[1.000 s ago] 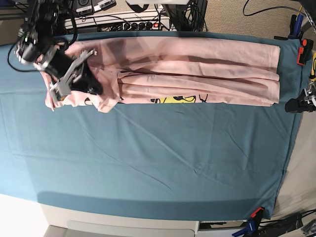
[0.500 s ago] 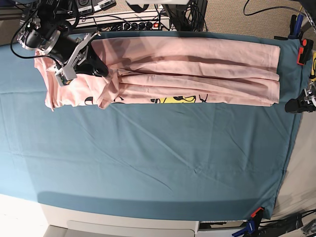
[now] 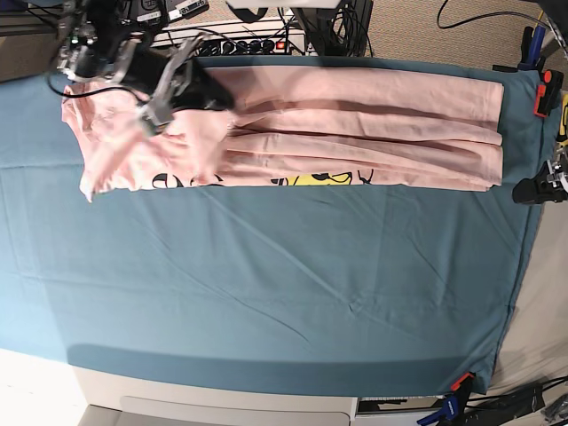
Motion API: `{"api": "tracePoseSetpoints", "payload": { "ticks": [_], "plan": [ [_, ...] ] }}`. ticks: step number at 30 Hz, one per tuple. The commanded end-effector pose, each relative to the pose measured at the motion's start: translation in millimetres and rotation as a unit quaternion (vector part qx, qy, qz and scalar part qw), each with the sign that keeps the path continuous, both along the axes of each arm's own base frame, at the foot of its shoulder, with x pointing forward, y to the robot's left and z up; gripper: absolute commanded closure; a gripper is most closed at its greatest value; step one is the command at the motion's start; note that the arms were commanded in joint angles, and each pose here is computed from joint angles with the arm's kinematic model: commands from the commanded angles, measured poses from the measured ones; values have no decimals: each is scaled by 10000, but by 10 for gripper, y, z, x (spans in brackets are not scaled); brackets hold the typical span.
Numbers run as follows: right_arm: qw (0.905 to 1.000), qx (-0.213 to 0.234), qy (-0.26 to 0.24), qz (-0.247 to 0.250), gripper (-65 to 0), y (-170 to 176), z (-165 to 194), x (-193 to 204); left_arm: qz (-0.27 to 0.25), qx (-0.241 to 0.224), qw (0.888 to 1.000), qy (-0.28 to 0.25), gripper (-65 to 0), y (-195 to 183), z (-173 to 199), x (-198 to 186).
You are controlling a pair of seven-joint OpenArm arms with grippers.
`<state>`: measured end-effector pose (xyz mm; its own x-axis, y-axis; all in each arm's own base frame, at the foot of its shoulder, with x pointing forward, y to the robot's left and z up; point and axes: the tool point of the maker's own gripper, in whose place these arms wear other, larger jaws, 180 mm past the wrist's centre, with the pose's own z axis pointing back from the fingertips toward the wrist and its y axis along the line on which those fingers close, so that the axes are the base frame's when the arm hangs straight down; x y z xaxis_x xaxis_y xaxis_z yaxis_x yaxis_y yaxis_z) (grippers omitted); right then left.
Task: Fold the T-shirt properly
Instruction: 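Grasp the sleeve with the right gripper and fold it inward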
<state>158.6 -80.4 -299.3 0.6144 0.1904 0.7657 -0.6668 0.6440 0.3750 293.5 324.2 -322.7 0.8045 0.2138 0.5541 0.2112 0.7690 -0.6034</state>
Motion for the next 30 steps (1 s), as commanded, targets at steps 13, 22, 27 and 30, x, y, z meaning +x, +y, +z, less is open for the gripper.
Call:
{"api": "tracePoseSetpoints", "payload": {
  "ticks": [13, 22, 27, 30],
  "plan": [
    [9994, -127, -204, 264, -28, 196, -35, -42, 52, 209, 9988, -449, -281, 179, 355, 181],
    [9959, -329, -830, -113, -327, 50, 67, 174, 26, 520, 9981, -335, -281, 361, 442, 114],
    [9850, -539, -1408, -837, -327, -263, 371, 391, 23, 767, 9970, -106, -281, 513, 432, -24],
    [9743, -731, -1641, -1359, -327, -526, 501, 470, -3, 838, 9963, 170, -281, 553, 314, -181]
  ]
}}
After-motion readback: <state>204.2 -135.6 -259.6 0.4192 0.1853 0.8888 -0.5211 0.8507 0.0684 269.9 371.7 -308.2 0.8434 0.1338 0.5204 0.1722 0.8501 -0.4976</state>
